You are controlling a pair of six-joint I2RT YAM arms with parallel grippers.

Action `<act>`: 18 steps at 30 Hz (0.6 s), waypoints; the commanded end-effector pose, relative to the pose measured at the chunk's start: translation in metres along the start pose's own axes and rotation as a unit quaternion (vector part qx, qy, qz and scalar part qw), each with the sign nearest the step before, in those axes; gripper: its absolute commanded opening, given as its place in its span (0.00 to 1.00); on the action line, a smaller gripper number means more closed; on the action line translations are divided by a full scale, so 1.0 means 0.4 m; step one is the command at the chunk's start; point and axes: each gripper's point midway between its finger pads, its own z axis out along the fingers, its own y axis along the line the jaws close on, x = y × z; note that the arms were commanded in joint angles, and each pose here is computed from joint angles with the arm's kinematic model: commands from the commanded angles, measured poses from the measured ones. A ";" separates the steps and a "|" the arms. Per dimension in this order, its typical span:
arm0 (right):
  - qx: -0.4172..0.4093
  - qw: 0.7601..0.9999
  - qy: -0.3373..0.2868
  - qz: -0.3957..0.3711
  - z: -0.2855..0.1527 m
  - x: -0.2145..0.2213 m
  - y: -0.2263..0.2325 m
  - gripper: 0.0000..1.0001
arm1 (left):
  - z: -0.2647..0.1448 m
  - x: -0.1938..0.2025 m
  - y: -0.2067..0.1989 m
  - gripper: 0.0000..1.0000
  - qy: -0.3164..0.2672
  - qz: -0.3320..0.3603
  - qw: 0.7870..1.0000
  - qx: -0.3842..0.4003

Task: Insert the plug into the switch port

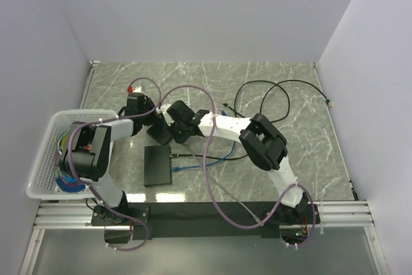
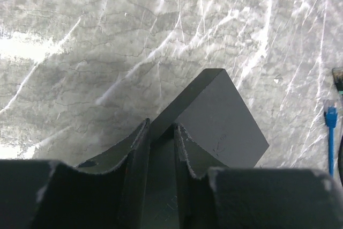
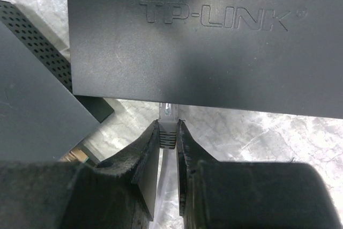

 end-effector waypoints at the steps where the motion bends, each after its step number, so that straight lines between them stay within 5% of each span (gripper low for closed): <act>1: 0.004 0.993 -0.114 -0.001 -0.014 -0.201 -0.013 0.00 | -0.035 0.244 0.038 0.28 0.156 -0.035 0.987 -0.016; 18: 0.081 0.983 -0.127 0.101 0.027 -0.221 -0.123 0.00 | -0.068 0.327 0.043 0.16 0.179 -0.106 0.978 -0.006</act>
